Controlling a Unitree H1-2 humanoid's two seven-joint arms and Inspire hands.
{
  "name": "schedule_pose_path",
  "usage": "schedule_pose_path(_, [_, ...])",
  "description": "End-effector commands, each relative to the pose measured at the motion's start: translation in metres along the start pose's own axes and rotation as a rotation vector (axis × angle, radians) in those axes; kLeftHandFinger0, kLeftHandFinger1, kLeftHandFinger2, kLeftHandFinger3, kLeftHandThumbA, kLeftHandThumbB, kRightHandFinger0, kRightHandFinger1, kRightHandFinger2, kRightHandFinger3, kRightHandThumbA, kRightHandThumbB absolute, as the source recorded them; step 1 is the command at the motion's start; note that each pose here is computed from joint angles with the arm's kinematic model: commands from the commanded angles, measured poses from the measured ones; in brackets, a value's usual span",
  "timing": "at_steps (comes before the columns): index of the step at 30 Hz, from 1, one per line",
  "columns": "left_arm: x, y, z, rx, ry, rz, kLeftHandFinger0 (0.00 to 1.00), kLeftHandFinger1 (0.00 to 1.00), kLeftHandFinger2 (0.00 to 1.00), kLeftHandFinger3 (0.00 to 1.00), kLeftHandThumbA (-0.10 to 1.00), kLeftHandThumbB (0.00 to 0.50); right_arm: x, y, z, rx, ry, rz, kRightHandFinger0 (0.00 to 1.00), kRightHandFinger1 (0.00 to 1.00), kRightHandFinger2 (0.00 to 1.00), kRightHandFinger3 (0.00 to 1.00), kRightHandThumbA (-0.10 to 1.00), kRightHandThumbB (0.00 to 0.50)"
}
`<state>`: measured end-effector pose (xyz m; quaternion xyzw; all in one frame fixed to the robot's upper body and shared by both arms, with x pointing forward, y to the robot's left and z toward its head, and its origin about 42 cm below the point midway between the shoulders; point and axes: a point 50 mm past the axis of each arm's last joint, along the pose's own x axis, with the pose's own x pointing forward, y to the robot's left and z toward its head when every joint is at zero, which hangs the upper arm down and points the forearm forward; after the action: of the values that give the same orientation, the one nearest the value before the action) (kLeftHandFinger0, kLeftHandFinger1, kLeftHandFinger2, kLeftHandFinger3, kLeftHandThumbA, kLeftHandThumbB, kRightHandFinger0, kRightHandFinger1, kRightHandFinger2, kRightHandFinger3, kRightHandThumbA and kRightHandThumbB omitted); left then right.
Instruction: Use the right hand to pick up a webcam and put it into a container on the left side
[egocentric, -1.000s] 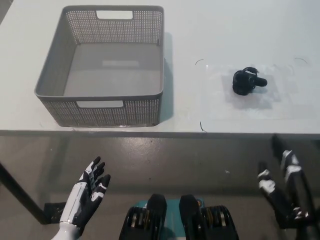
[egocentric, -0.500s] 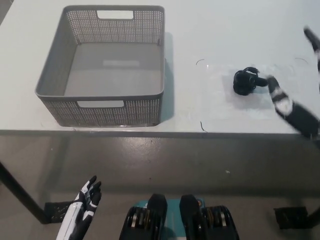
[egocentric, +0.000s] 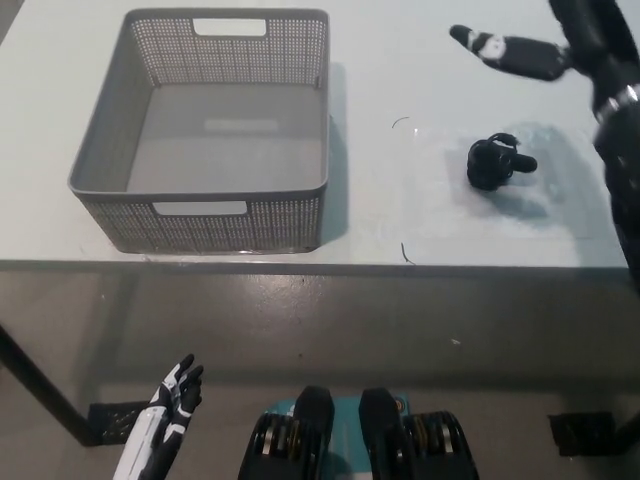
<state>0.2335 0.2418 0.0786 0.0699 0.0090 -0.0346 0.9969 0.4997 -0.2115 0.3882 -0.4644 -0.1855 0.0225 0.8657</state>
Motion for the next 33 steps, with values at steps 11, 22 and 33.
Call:
schedule_pose_path(11, [0.0, 0.001, 0.005, 0.027, -0.036, -0.023, 1.0, 1.0, 1.0, 1.0, 0.89, 0.094, 0.086, 0.015, -0.007, -0.212, 0.236, 0.306, 1.0, 1.0, 1.0, 1.0, 0.78, 0.5])
schedule_pose_path(22, [0.002, 0.004, 0.006, 0.043, -0.026, -0.02, 1.0, 1.0, 1.0, 1.0, 0.9, 0.084, 0.072, 0.052, -0.055, -0.24, 0.359, 0.42, 1.0, 1.0, 1.0, 1.0, 0.74, 0.5])
schedule_pose_path(33, [0.004, 0.005, 0.003, 0.033, -0.027, -0.015, 1.0, 1.0, 1.0, 1.0, 0.88, 0.079, 0.053, 0.084, -0.078, -0.267, 0.409, 0.503, 1.0, 1.0, 1.0, 1.0, 0.77, 0.5])
